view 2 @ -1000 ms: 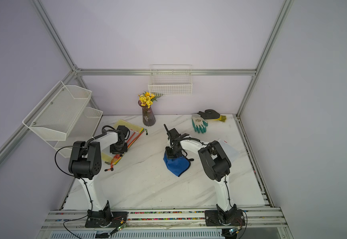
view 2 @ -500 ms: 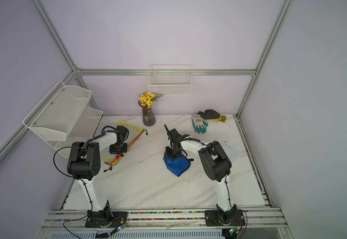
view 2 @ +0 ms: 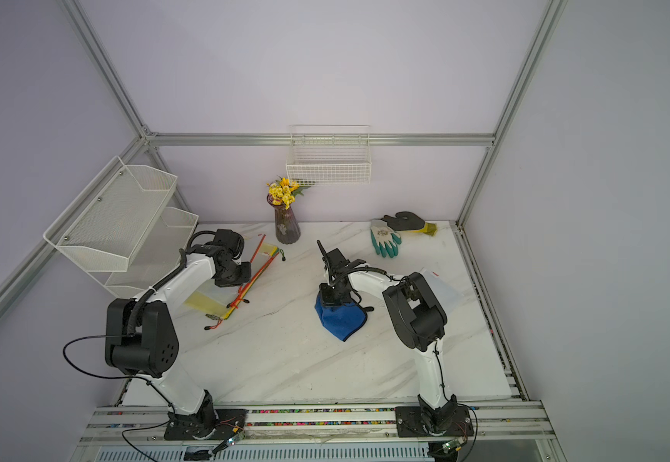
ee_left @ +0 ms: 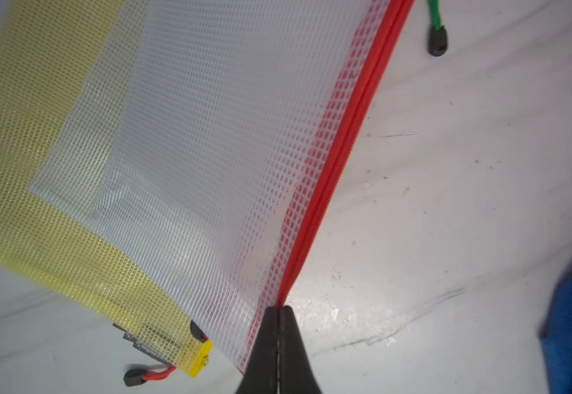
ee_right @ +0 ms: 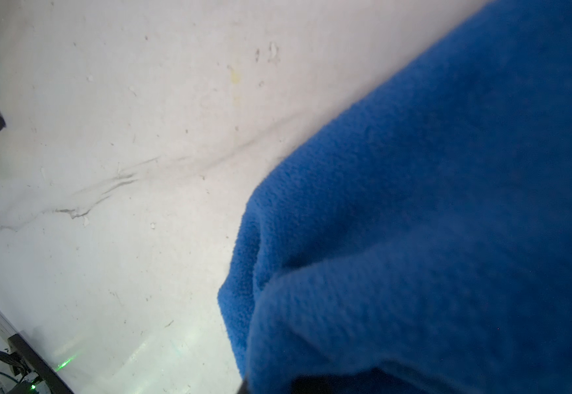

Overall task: Wipe the document bag
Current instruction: Pick up the document bag, then place the document bag at the center of the board.

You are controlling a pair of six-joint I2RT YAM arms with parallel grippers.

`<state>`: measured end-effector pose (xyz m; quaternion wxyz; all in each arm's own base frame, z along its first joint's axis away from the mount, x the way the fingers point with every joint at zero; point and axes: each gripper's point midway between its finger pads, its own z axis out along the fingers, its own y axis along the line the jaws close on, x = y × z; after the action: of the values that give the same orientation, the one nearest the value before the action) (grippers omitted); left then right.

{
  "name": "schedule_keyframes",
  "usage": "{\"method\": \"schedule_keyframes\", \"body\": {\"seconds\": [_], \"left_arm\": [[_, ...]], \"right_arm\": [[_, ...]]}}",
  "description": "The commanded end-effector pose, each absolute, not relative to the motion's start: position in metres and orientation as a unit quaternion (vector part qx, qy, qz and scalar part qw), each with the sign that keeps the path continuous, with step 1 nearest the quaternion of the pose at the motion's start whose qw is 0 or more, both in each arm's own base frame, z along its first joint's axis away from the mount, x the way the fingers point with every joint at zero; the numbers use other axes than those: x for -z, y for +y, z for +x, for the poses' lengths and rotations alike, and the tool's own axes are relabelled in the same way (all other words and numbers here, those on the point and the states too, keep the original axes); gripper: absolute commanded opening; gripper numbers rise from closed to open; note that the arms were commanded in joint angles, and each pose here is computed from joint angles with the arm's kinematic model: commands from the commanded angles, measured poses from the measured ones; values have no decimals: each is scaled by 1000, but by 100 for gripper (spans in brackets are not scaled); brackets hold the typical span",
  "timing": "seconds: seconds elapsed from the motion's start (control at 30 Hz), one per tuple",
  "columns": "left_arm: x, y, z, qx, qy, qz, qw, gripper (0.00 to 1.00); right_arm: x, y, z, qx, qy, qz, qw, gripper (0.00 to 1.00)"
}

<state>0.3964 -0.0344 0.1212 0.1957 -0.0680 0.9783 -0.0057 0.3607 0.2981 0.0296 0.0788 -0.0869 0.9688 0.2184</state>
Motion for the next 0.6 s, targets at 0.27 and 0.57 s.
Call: {"method": "schedule_keyframes", "body": {"seconds": [0.27,0.57], "left_arm": [[-217,-184,351,251,944,12,213,0],[-186,-257,295,237,955,92,150,0]], "right_arm": [[-45,250,366,-185,977,-13,106,0],[-121,199,386,-175,966,35,188,0]]}}
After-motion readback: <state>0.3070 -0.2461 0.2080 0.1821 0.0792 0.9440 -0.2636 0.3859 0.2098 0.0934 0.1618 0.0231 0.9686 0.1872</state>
